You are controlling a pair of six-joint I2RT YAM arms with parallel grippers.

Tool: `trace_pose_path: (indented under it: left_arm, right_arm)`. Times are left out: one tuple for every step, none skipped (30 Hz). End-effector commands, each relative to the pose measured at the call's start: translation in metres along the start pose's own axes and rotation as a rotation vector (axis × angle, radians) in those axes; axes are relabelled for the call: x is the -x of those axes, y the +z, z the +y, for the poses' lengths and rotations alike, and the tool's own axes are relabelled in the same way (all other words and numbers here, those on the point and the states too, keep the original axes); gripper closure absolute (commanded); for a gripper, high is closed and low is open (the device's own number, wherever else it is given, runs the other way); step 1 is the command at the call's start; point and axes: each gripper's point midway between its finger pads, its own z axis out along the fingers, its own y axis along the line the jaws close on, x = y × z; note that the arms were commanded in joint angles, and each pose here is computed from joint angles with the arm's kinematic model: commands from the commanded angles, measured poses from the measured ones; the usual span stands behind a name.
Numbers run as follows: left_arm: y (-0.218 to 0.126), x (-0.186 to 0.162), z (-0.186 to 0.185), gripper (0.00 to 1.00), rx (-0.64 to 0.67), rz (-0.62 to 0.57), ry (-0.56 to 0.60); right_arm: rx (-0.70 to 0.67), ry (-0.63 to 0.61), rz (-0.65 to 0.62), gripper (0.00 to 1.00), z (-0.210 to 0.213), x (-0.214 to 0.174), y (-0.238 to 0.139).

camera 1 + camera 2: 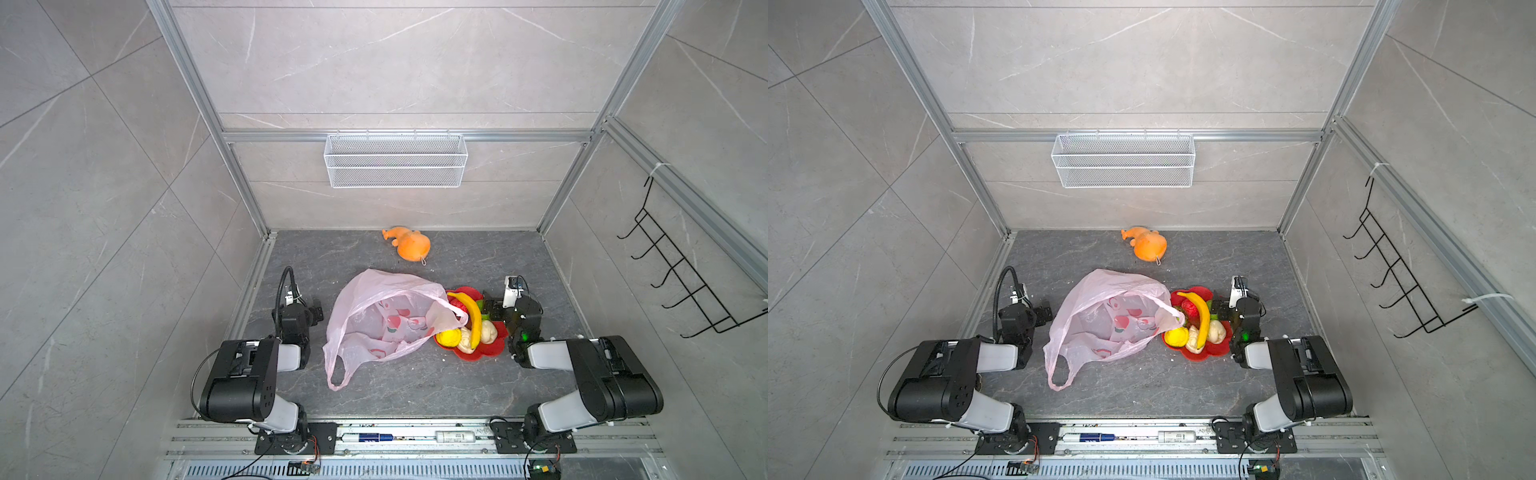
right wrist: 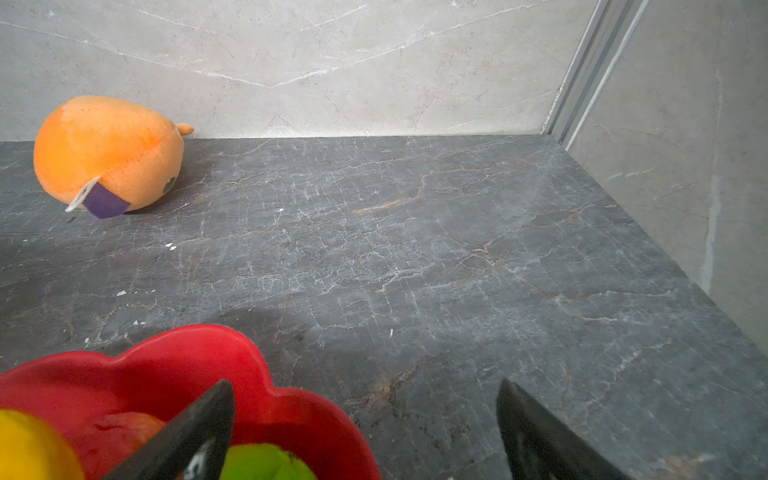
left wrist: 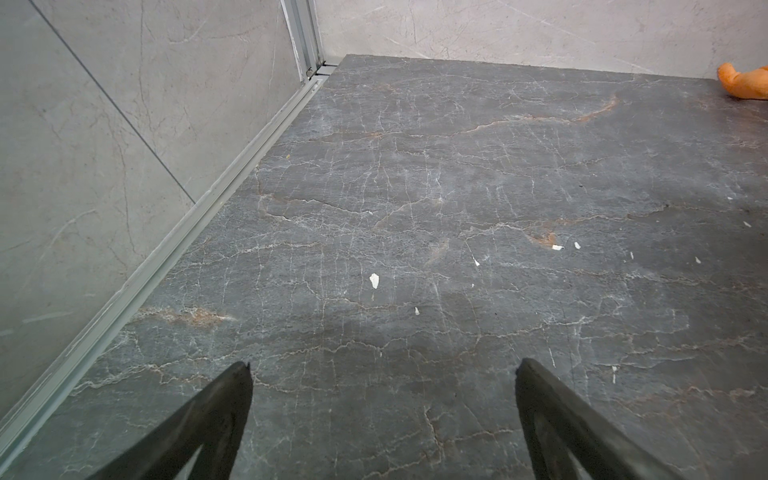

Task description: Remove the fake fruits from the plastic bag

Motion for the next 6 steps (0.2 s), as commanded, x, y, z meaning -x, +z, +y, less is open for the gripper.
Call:
trace_pose_path:
  left_arm:
    - [0.0028,0.0177,0.0,0.0,-0.002,-0.05,0.005]
    - [0.0027,0.0176,-0.0005,0.0,-0.004,-0.05,0.004]
    - [0.0028,0.0174,0.0,0.0,-0.002,-0.05,0.005]
    - [0.0027,0.0177,-0.0003,0.0,-0.003,-0.051,0.004]
    - [0.0028,0.0177,-0.0007,0.0,-0.005,-0.051,0.005]
    - [0.0026,0.0181,-0.0003,0.0,-0.003,-0.052,0.005]
  right_arm:
    - [0.006,-0.032,0.034,0.01,0.004,-0.0042,0.0035]
    - [0.005,-0.032,0.035,0.01,0.0038,-0.0046,0.0033]
    - [0.005,-0.031,0.034,0.01,0.0038,-0.0045,0.0033]
    - [0.006,-0.031,0.032,0.01,0.004,-0.0037,0.0034]
    - [0.005,-0.032,0.035,0.01,0.004,-0.0051,0.003]
    - [0.006,-0.032,0.034,0.01,0.0039,-0.005,0.0029]
